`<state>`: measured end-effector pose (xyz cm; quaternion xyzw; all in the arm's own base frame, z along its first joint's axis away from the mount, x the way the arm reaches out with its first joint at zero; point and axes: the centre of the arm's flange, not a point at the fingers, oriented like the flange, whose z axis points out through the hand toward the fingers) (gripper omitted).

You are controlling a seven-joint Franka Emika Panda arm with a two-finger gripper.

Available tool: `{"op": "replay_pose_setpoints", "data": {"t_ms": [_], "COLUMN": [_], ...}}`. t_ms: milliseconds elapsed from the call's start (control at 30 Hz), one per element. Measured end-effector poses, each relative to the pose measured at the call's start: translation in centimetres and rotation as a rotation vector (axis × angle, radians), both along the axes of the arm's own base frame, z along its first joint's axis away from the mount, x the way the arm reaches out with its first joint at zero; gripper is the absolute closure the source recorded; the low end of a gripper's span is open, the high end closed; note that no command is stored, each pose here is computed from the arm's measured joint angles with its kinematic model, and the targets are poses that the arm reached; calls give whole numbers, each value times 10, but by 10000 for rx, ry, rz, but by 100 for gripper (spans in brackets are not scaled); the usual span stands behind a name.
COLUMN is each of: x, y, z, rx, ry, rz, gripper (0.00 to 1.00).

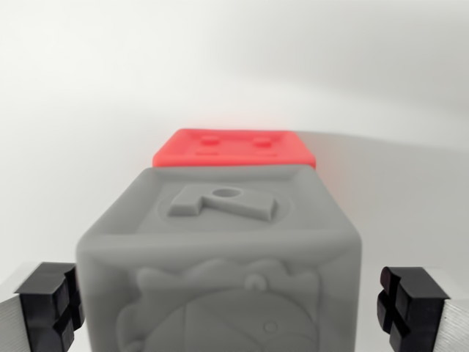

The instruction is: Destack cube

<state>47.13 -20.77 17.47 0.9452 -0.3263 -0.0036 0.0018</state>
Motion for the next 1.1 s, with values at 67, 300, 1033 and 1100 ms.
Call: {"op": "replay_pose_setpoints", "data": {"t_ms": [67, 300, 1033, 1100], "x": [0, 0, 0, 0], "y": [0, 0, 0, 0], "z": [-3, -6, -6, -6], "rx": [-3, -3, -4, -4], "ry": [-9, -20, -25, -25], "rz": [2, 8, 13, 13], "gripper": [0, 100, 100, 100]}}
